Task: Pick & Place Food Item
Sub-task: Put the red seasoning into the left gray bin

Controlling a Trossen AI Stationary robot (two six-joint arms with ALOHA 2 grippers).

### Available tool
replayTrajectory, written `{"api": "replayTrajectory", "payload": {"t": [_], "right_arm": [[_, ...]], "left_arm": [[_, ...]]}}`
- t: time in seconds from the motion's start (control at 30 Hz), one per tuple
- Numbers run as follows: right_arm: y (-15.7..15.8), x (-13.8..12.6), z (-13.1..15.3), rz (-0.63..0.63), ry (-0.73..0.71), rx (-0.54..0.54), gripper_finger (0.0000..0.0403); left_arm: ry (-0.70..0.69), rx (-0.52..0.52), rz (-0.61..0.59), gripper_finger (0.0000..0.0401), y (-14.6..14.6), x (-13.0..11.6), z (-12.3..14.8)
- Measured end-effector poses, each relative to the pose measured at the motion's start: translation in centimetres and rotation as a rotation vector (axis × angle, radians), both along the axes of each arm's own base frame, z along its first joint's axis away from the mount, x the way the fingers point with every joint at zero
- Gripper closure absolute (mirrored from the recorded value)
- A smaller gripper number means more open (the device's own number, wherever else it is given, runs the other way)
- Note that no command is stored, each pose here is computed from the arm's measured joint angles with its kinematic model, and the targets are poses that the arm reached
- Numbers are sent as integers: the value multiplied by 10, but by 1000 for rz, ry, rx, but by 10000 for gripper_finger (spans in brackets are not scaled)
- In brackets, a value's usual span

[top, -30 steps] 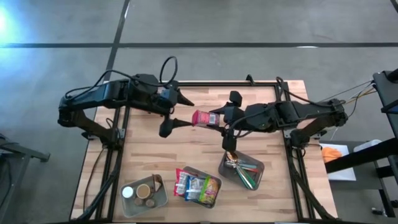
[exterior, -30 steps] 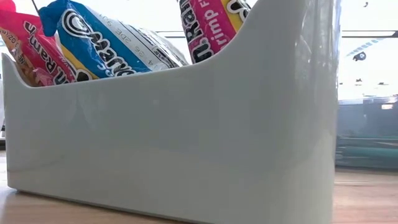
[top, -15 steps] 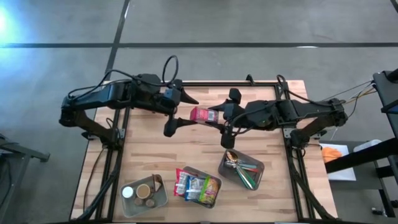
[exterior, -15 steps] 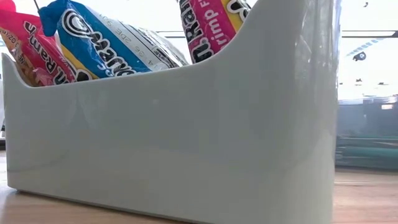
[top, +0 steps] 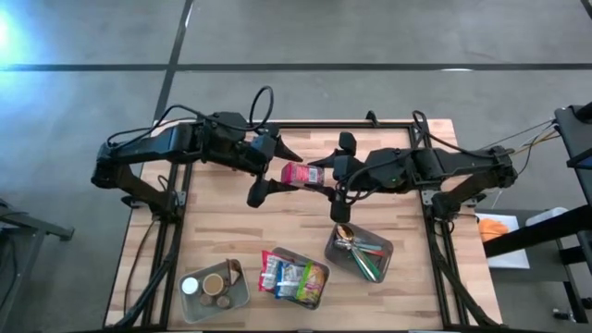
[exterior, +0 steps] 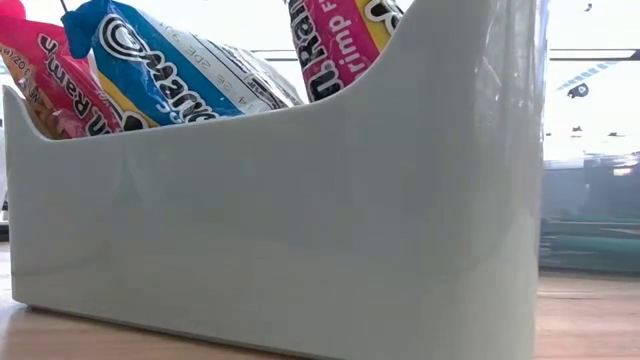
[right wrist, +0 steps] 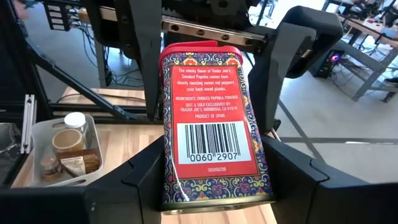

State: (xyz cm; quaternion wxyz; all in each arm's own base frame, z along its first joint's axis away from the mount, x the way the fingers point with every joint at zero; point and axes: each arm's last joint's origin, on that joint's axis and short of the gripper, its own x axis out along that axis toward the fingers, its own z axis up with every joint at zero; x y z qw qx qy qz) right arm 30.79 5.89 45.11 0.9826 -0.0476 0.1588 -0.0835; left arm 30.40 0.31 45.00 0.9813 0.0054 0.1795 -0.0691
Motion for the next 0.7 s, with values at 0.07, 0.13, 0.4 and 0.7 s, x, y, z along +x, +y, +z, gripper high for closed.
{"api": "replayTrajectory", "payload": {"t": [0.07, 0.13, 0.4, 0.7], "right_arm": [[0, 0, 0, 6, 0, -1, 198], [0, 0, 0, 7, 1, -6, 198], [0, -1, 1, 26, -8, 10, 198], [6, 0, 3, 109, -16, -18, 156]], "left_arm": [[0, -2, -7, 77, 0, 0, 0], [0, -5, -24, 106, -1, 0, 0], [-23, -1, -51, 199, -3, 0, 2], [-45, -29, -91, 199, -4, 1, 4]]}}
